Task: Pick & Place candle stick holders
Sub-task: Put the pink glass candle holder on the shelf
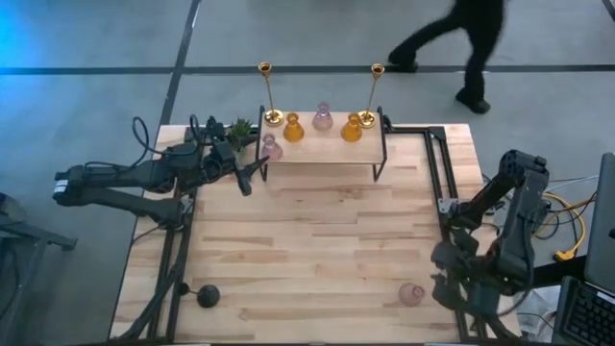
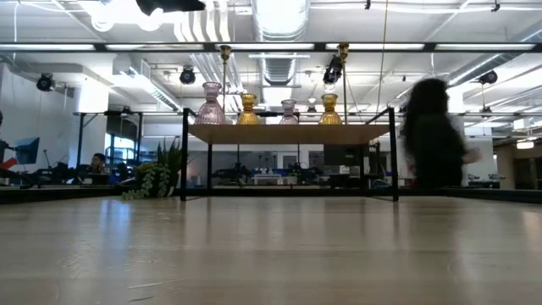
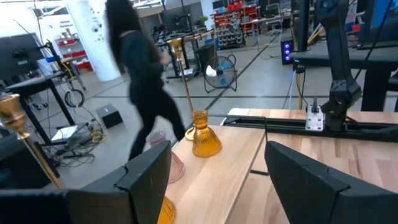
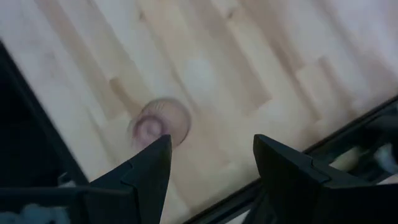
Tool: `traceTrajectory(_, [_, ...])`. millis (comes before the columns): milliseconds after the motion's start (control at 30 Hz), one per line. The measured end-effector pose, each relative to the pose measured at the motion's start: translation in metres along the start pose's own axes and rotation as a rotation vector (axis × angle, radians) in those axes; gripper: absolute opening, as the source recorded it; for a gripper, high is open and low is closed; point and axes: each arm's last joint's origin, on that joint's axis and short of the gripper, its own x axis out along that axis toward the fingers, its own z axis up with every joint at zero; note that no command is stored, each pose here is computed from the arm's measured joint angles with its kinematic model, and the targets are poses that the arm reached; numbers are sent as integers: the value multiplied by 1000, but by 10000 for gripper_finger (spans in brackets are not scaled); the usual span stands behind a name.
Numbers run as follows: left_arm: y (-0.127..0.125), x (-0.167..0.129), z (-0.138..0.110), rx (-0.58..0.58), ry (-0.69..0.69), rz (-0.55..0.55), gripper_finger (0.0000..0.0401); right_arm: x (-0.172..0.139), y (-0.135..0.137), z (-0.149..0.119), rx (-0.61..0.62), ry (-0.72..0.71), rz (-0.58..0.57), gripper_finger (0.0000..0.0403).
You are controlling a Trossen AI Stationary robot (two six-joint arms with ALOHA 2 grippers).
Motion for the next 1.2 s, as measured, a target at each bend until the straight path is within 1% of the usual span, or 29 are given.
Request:
traceTrajectory(167, [-4,7,1,-17,-22,-1,263,21,8,-27,56,94,27,219])
traceTrajectory(300, [-6,11,0,-19,-26,-3,263,43,14,-42,76,159,41,219])
traceTrajectory(500, [-7,12,-1,-16,-23,-24,263,80,25,-56,96,178,114,219])
traceTrajectory(600, [-7,12,-1,-16,-23,-26,263,94,27,-61,112,179,115,219])
traceTrajectory(667, [-7,12,-1,-16,-22,-25,263,101,28,-60,128,168,102,219])
traceTrajectory(800, [-7,12,-1,-13,-16,-28,263,108,32,-54,127,87,98,219])
traceTrajectory(1067, [-8,12,-4,1,11,-33,263,127,29,-31,91,28,33,219])
traceTrajectory(1200, [-8,12,-6,7,24,-36,263,134,25,-19,81,-49,11,219])
